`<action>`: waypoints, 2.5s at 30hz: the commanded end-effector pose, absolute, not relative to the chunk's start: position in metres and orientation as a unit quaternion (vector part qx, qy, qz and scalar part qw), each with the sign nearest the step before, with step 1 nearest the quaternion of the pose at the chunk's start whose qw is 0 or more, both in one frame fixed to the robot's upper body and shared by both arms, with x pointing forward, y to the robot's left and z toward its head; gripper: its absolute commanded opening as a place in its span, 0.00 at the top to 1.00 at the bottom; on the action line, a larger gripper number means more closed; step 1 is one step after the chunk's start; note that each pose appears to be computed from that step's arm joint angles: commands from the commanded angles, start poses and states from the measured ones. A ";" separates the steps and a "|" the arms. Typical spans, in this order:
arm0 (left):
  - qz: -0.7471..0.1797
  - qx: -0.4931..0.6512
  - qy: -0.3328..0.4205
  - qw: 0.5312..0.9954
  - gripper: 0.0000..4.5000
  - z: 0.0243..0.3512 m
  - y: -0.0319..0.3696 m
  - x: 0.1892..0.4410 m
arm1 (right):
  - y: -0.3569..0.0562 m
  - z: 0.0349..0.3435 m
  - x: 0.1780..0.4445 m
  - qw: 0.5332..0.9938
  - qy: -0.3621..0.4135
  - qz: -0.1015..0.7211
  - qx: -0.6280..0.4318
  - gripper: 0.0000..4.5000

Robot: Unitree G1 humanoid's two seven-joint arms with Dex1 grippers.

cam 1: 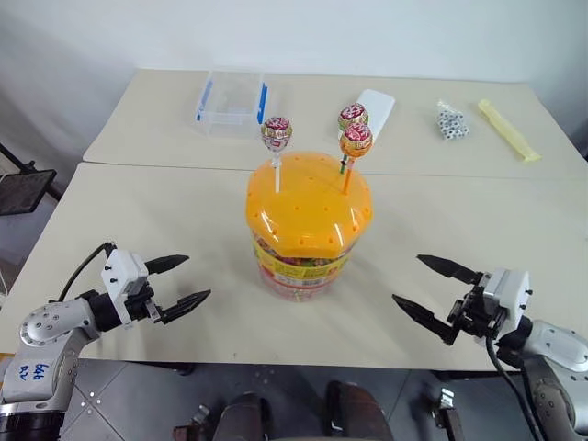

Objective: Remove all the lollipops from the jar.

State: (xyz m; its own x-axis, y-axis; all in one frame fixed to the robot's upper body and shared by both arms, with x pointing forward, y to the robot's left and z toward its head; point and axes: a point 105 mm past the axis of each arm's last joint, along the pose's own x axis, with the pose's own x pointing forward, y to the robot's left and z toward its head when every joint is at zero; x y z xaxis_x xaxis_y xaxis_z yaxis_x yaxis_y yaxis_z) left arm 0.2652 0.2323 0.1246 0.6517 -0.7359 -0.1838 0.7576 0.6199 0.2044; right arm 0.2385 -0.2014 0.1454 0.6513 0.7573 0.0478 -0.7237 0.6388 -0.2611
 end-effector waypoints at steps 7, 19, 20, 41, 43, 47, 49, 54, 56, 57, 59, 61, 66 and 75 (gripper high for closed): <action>-0.454 0.100 -0.013 0.885 0.00 0.181 0.243 0.287 | -0.231 0.208 0.224 0.912 -0.133 0.380 -0.071 0.01; -0.697 0.005 -0.093 0.711 0.00 0.290 0.173 0.282 | -0.187 0.276 0.168 0.830 -0.241 0.500 -0.060 0.01; -0.707 0.003 -0.103 0.700 0.00 0.297 0.168 0.281 | -0.185 0.278 0.167 0.829 -0.241 0.501 -0.065 0.01; -0.758 -0.007 -0.120 0.641 0.74 0.303 0.087 0.291 | -0.185 0.277 0.167 0.844 -0.258 0.470 -0.031 0.00; -0.761 -0.010 -0.121 0.637 0.88 0.304 0.089 0.289 | -0.184 0.280 0.166 0.842 -0.267 0.469 -0.019 0.00; -0.777 -0.009 -0.125 0.617 0.99 0.306 0.090 0.285 | -0.176 0.285 0.164 0.826 -0.282 0.487 0.011 0.00; -0.789 -0.024 -0.123 0.601 0.99 0.309 0.091 0.281 | -0.172 0.288 0.165 0.818 -0.294 0.494 0.024 0.00; -0.763 -0.118 -0.178 0.610 0.99 0.344 0.102 0.291 | -0.163 0.283 0.167 0.808 -0.282 0.516 0.032 0.00; -0.745 -0.143 -0.198 0.621 0.99 0.355 0.110 0.296 | -0.162 0.281 0.169 0.806 -0.280 0.521 0.028 0.00; -0.726 -0.155 -0.208 0.637 0.99 0.362 0.117 0.301 | -0.162 0.281 0.171 0.805 -0.277 0.524 0.023 0.00; -0.675 -0.173 -0.229 0.680 0.99 0.371 0.138 0.316 | -0.163 0.279 0.175 0.801 -0.267 0.535 0.002 0.00; -0.630 -0.174 -0.209 0.727 0.99 0.368 0.154 0.330 | -0.164 0.275 0.177 0.797 -0.253 0.547 -0.023 0.00; -0.471 -0.011 -0.015 0.882 0.99 0.291 0.230 0.355 | -0.168 0.269 0.185 0.788 -0.214 0.573 -0.071 0.00; -0.220 0.132 0.346 0.902 0.99 0.166 0.351 0.285 | -0.173 0.237 0.194 0.779 -0.159 0.597 -0.108 0.00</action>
State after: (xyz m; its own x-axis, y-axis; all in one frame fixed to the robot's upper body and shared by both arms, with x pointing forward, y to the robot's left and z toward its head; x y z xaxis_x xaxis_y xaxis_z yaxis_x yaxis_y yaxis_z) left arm 0.2863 0.3502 0.1606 0.6502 -0.3687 -0.6643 0.4783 0.8780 -0.0191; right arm 0.1935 -0.1737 0.2368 0.2389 0.9634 0.1214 -0.9048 0.2663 -0.3324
